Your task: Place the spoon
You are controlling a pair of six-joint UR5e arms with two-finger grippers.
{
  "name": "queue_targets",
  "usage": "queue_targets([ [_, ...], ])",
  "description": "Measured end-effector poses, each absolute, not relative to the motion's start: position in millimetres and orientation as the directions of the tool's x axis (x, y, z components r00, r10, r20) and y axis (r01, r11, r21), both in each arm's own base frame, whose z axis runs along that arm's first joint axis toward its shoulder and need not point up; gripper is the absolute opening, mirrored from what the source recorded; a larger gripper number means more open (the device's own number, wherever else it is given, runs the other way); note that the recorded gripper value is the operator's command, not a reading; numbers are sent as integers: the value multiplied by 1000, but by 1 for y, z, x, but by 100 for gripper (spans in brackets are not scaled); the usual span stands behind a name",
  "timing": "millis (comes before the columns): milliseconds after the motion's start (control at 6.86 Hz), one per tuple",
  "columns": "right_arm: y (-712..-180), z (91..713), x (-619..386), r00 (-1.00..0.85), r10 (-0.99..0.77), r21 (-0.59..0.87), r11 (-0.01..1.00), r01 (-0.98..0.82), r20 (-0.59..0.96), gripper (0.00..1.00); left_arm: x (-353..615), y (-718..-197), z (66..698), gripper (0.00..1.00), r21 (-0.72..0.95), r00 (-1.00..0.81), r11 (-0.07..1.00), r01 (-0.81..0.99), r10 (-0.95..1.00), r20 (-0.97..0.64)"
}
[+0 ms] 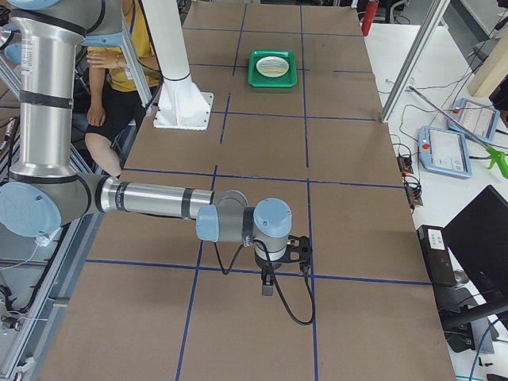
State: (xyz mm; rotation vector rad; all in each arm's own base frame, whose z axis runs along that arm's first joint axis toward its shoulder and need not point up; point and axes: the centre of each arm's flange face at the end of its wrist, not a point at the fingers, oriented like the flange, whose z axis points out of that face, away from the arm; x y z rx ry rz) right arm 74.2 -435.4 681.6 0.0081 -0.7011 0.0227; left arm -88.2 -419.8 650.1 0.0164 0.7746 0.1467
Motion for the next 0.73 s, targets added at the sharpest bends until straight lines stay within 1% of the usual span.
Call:
queue_targets([
  [292, -435, 682, 74, 764, 18, 0, 1000, -23, 645, 100, -88, -423, 645, 100, 85, 704, 988, -128, 151, -694],
  [583, -435, 682, 74, 764, 18, 0, 1000, -24, 645, 100, -74, -449, 603, 100, 229, 694, 961, -153, 269, -668],
  [729, -435, 682, 74, 764, 18, 0, 1000, -24, 645, 100, -49, -460, 577, 100, 287, 673, 946, -152, 312, -671],
])
